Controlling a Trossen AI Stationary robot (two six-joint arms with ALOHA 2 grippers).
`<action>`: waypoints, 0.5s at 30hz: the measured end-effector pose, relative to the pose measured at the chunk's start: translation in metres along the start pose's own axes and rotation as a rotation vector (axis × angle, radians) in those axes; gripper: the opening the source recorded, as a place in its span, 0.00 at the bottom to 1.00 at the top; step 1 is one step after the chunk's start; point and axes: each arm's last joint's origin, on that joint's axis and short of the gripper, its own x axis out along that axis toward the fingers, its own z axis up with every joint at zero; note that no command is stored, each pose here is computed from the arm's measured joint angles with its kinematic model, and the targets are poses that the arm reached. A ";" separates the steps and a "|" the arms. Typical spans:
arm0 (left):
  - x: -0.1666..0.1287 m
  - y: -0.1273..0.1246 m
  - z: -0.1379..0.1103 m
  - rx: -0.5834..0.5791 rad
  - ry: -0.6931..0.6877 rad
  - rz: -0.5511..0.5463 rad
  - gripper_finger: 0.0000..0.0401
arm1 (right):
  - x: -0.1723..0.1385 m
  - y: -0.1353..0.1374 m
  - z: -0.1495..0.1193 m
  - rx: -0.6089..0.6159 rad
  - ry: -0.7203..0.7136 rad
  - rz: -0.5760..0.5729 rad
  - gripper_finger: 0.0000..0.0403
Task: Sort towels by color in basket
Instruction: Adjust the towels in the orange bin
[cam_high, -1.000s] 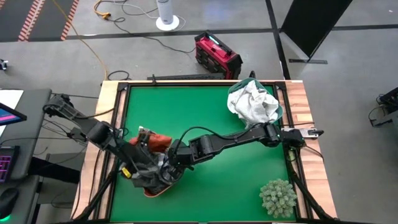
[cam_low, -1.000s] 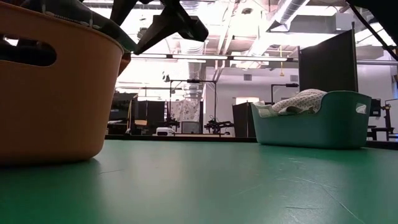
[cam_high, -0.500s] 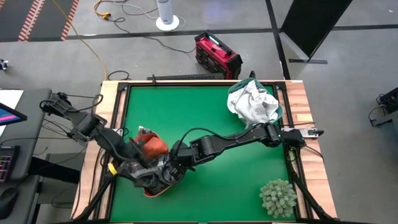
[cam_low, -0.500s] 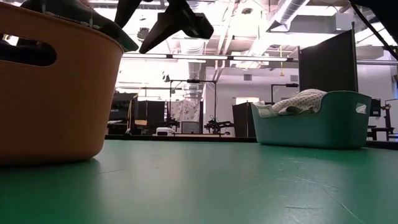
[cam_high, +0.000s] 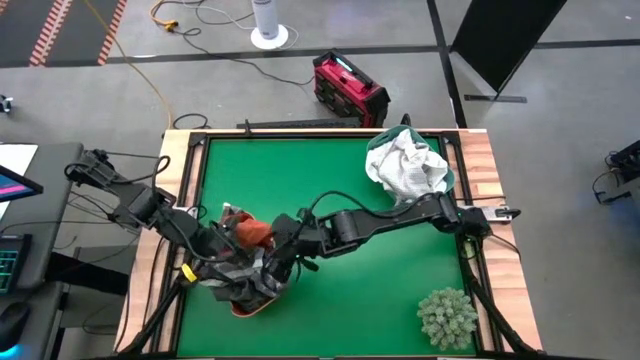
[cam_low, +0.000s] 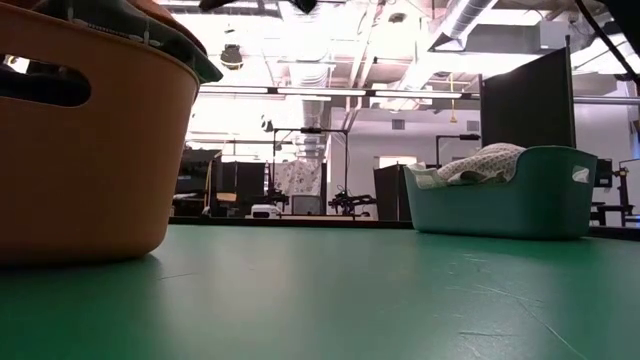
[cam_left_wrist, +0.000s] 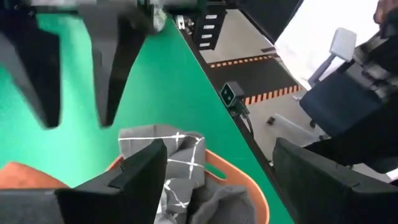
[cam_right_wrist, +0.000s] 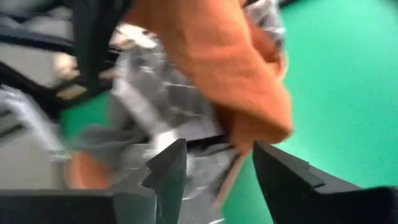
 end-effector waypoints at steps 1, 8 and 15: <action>0.000 0.000 0.000 0.007 -0.001 0.000 0.70 | 0.001 0.000 0.000 -0.045 -0.026 -0.032 0.53; 0.000 0.000 0.000 0.015 -0.003 -0.004 0.70 | 0.007 -0.003 0.017 -0.284 -0.201 -0.103 0.53; 0.000 -0.001 0.001 0.043 -0.014 -0.009 0.70 | 0.031 -0.026 0.039 -0.348 -0.214 0.036 0.53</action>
